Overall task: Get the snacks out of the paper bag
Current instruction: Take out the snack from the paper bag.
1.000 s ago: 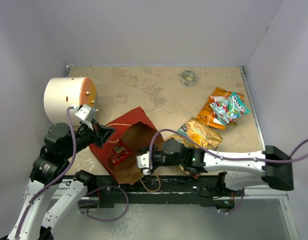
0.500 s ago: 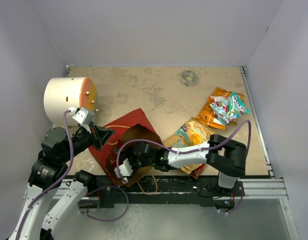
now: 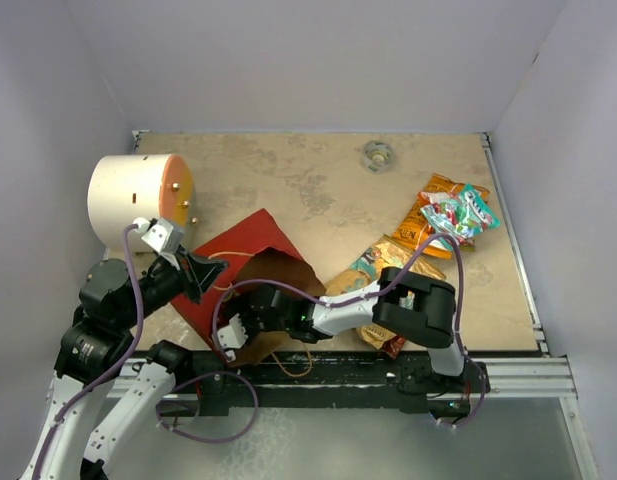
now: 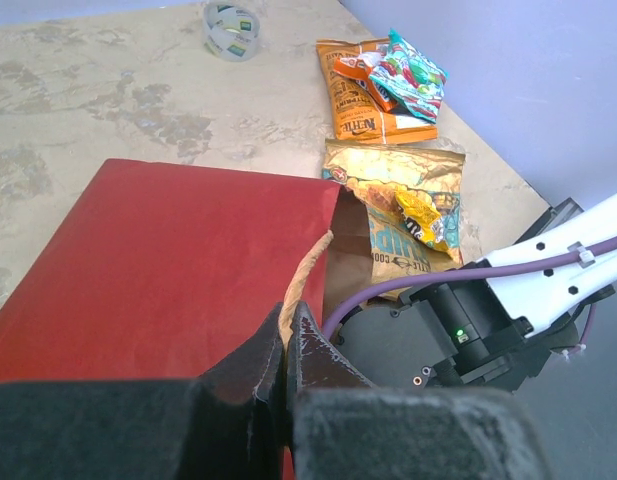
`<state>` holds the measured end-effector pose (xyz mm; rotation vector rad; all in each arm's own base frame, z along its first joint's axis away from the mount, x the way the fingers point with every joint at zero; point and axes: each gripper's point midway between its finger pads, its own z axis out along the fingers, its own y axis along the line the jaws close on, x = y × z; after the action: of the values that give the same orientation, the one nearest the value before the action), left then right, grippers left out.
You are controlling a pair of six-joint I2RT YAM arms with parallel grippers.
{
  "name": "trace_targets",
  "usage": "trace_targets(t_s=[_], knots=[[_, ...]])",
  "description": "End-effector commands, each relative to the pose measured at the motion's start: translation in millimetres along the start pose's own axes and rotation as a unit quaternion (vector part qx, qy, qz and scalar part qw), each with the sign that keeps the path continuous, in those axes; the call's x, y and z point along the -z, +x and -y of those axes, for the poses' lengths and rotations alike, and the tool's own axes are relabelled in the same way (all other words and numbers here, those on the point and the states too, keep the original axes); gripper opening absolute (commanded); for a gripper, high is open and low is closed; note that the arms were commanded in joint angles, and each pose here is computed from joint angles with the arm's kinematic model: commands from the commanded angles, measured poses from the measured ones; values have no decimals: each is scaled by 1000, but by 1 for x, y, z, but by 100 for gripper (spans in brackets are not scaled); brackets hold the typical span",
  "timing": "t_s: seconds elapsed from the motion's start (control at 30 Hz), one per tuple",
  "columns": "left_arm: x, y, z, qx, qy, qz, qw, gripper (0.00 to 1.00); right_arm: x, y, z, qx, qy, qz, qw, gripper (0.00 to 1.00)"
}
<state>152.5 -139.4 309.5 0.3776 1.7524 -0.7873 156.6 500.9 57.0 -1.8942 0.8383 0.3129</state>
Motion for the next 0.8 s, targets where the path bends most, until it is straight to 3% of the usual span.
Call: trace_targets(t_s=[0.0, 0.27, 0.47, 0.6, 0.73, 0.77], knots=[[1, -14, 5, -17, 12, 28, 999, 0, -5, -14, 29, 7, 50, 15, 999, 50], [0, -14, 2, -16, 4, 28, 999, 0, -4, 0, 5, 39, 8, 5, 999, 61], [1, -15, 1, -16, 0, 33, 999, 0, -23, 0, 22, 22, 48, 5, 999, 56], [3, -15, 1, -17, -2, 36, 999, 0, -24, -8, 41, 4, 86, 23, 996, 43], [3, -16, 1, -17, -2, 37, 999, 0, -18, -13, 56, -8, 110, 27, 994, 14], [3, -16, 1, -16, -2, 36, 999, 0, -16, -13, 59, -9, 114, 26, 993, 12]])
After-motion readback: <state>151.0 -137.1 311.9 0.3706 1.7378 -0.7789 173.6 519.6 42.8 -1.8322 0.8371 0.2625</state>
